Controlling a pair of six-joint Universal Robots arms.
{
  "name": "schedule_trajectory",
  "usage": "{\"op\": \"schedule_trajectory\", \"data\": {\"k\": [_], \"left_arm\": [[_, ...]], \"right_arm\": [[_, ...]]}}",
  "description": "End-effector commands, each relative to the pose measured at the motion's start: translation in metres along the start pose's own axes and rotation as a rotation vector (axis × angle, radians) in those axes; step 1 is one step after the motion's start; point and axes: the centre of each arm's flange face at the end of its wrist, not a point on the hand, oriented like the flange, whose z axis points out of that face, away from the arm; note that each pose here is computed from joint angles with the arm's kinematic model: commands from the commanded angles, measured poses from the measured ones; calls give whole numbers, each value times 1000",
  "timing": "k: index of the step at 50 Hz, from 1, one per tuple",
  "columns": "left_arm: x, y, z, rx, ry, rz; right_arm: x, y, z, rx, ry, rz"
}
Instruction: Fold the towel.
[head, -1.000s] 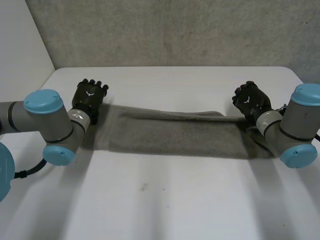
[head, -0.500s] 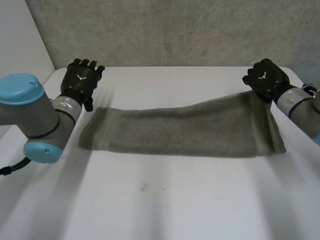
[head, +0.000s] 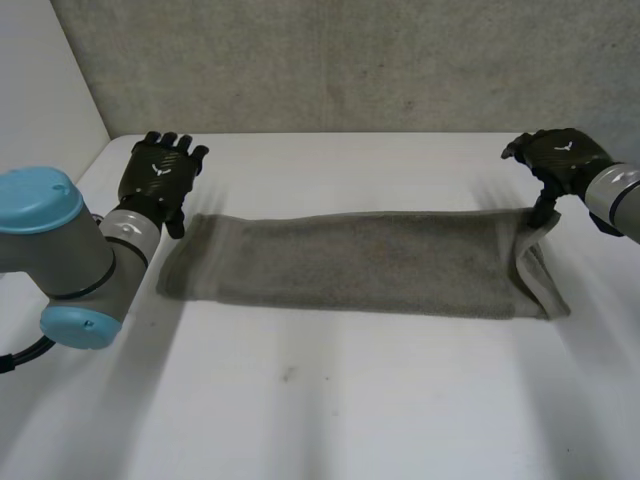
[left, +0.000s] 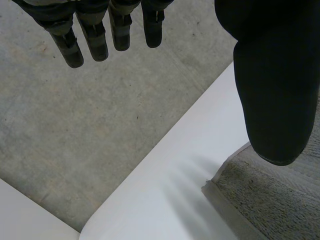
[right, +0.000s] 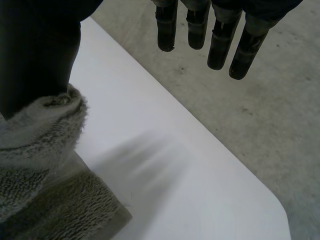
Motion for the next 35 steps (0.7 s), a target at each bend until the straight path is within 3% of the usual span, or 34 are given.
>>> {"op": "schedule_trajectory", "data": {"k": [1, 5, 10, 18, 30, 35], "left_arm": [[-1, -6, -8, 5, 3, -24], [-2, -8, -10, 8, 1, -60], [-3, -10, -13, 10, -1, -132], [-1, -6, -16, -5, 6, -160], [-2, -7, -21, -11, 5, -163], [-3, -11, -26, -6, 3, -163]], "right_arm": [[15, -25, -15, 30, 56, 249], [26, -28, -15, 49, 77, 347], [34, -14, -12, -26, 135, 316], [43, 7, -20, -179, 289, 232], [9, 17, -50, -275, 165, 286], [-12, 37, -73, -300, 140, 377]]}}
